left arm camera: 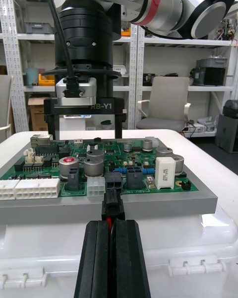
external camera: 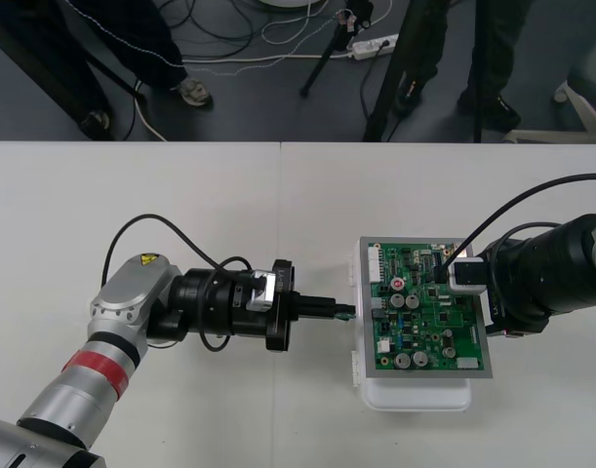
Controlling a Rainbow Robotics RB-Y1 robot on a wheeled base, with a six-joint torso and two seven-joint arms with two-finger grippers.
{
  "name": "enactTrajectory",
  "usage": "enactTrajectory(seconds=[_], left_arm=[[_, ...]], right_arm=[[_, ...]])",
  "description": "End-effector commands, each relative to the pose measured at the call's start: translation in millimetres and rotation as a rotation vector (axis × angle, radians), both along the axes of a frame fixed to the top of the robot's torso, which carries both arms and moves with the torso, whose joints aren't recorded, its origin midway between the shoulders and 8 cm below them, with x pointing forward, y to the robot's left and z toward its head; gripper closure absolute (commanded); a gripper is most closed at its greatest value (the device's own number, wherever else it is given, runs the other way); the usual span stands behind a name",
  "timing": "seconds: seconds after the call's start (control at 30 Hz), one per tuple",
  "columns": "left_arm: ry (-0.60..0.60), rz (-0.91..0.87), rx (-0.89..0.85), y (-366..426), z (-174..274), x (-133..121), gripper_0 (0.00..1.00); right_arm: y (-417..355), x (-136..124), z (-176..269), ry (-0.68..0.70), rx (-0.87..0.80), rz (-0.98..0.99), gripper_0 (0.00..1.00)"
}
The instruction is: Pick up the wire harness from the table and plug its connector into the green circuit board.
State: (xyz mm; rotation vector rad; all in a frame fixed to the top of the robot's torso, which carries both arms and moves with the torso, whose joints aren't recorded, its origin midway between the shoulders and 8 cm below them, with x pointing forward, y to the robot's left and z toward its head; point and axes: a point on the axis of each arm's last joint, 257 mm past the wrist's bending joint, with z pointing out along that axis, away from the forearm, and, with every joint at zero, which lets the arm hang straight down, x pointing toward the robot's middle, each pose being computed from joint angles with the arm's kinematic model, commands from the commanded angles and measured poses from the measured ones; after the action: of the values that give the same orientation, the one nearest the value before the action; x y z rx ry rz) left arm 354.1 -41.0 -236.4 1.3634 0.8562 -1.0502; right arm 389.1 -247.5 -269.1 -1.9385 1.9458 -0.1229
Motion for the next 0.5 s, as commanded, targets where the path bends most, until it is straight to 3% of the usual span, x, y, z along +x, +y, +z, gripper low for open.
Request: enactTrajectory(seconds=[0.03, 0.5], left_arm=[[-0.104, -0.022, -0.010, -24, 12, 2, 1.00], [-0.099, 0.009, -0.003, -32, 11, 9, 1.00]], right_arm=[[27, 2, 9, -0.025, 0.033, 0.070, 0.00], [7, -2, 5, -0.002, -0.032, 0.065, 0.00]])
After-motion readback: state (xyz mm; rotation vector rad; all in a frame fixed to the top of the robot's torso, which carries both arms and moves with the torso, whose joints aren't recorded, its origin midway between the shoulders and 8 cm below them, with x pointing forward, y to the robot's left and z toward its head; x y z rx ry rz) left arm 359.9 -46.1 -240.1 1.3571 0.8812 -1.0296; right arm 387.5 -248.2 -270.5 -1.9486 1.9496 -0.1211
